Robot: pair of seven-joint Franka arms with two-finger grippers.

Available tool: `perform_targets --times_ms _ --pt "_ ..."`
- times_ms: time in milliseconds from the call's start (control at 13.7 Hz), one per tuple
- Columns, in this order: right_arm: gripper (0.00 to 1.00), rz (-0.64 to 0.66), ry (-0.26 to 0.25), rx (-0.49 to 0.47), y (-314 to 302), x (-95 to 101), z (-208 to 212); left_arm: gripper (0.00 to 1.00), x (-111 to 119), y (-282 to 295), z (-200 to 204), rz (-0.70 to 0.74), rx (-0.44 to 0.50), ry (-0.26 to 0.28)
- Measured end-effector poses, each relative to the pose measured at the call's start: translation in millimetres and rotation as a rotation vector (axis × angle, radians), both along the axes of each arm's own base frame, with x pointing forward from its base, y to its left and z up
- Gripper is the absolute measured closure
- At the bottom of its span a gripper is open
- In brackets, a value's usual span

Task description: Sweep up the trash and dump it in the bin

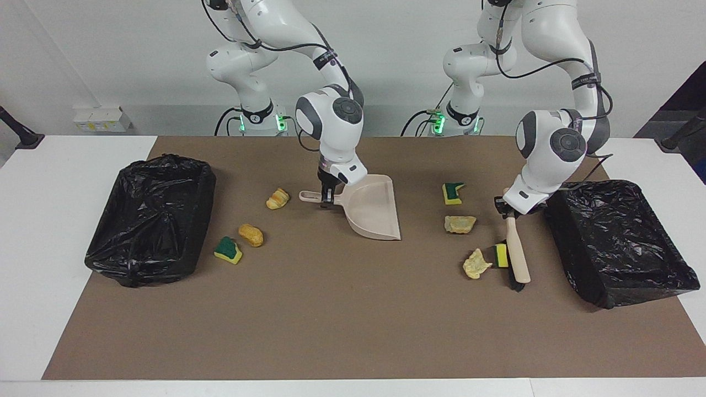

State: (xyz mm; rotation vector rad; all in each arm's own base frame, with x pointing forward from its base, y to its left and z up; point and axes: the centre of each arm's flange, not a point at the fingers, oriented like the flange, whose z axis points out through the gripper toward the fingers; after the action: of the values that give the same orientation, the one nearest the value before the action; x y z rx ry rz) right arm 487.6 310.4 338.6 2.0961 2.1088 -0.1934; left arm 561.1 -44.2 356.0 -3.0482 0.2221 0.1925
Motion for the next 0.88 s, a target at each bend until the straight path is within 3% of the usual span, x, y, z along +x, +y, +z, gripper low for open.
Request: perform_targets --times_ms 439,879 --pt "0.67 0.0 0.0 0.0 -0.1 0.1 0.0 0.73 -3.3 -7.8 -1.1 -0.014 0.003 0.02" --pt "0.67 0.0 -0.002 0.0 0.1 0.7 0.9 0.73 -21.5 -77.3 -3.5 -0.035 0.022 0.023"
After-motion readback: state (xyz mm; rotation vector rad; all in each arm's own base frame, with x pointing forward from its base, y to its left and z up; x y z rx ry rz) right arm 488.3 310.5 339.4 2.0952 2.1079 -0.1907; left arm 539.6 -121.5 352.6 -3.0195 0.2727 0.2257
